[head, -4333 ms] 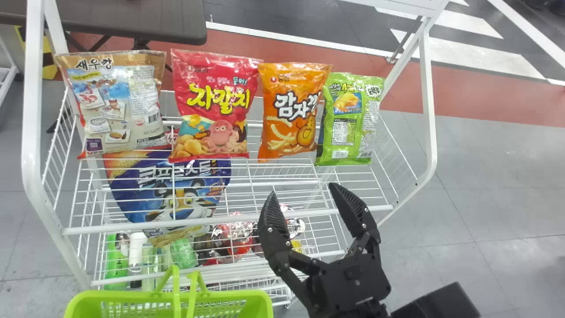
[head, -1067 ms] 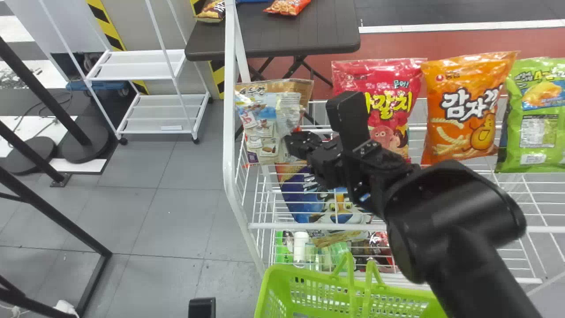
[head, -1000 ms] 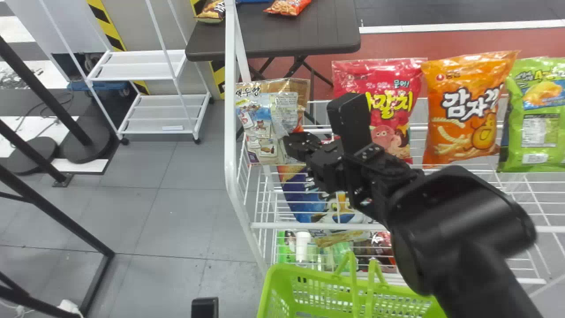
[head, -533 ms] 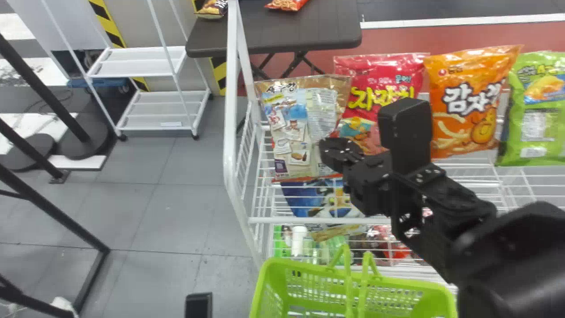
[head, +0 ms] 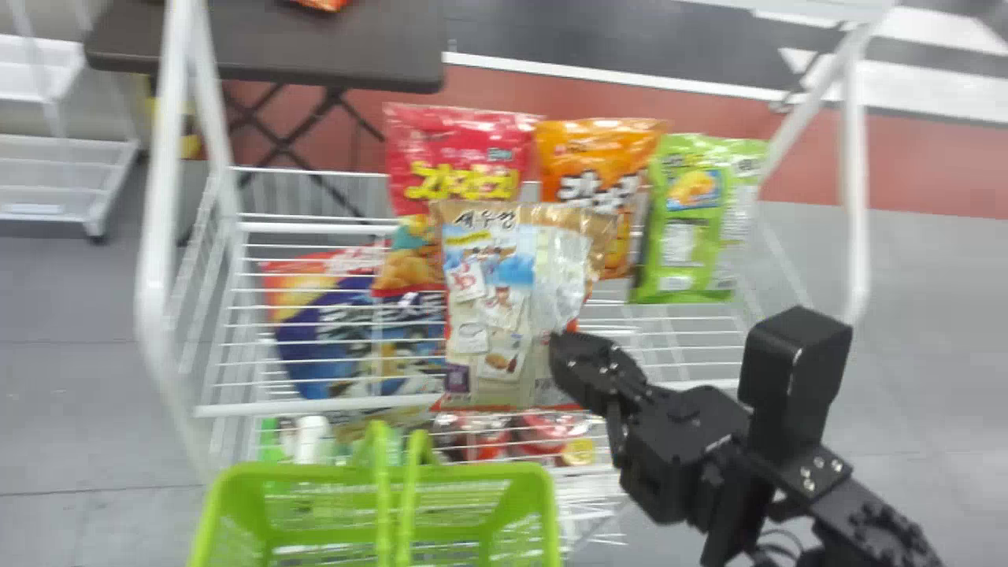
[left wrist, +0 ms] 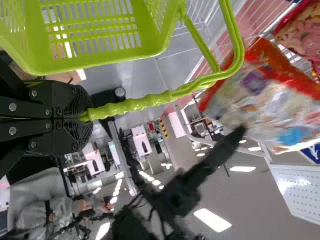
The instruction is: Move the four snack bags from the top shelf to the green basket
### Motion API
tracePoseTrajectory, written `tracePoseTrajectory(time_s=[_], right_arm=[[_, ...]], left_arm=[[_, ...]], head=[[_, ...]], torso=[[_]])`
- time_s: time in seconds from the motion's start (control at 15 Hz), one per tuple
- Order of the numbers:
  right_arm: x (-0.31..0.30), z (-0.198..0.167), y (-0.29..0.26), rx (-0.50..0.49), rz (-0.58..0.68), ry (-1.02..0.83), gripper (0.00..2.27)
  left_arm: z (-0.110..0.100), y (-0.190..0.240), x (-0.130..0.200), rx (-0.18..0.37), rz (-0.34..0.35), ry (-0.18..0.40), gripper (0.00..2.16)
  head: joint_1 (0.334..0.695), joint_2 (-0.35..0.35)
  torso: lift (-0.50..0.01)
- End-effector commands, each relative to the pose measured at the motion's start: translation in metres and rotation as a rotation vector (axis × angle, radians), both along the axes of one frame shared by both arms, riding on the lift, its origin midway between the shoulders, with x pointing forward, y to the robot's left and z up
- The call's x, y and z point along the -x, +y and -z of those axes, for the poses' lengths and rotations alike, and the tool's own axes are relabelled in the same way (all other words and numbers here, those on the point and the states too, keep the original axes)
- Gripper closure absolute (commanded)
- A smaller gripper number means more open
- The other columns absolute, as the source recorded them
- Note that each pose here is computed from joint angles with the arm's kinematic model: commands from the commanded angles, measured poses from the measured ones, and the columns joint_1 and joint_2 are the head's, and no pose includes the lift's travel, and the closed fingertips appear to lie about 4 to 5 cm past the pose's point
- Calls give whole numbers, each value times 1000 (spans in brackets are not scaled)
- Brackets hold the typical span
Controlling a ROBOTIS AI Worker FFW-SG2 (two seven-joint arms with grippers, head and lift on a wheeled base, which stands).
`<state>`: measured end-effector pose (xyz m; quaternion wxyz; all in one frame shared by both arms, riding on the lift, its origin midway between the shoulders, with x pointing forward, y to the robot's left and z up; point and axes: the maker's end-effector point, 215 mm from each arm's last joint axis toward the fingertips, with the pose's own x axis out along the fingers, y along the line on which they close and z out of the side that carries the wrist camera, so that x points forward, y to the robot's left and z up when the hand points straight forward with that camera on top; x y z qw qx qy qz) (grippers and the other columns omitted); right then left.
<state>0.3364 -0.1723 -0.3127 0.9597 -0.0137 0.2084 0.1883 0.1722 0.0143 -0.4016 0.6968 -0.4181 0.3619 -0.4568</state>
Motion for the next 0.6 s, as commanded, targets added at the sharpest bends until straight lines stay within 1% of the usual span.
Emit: tracePoseTrajectory(time_s=[0.0,0.13,0.2,0.4,0.53], right_arm=[[19,9,-30,-38,43,69,2226],[44,27,-33,-140,32,196,2226],[60,41,-32,-187,29,273,2226],[102,72,-18,-276,-4,469,2226],[123,91,-7,-313,-17,572,2226]], left_arm=[[0,2,-6,-10,-23,-16,1163],[-2,1,-9,-9,-36,-26,1163],[-1,0,-10,-19,-39,-31,1163],[1,0,-12,-20,-50,-32,1163],[0,0,-13,-18,-52,-35,1163]], head=[[695,-346],[695,-350],[695,-350],[695,-350],[695,-350]], torso=[[0],[0],[0],[0],[0]])
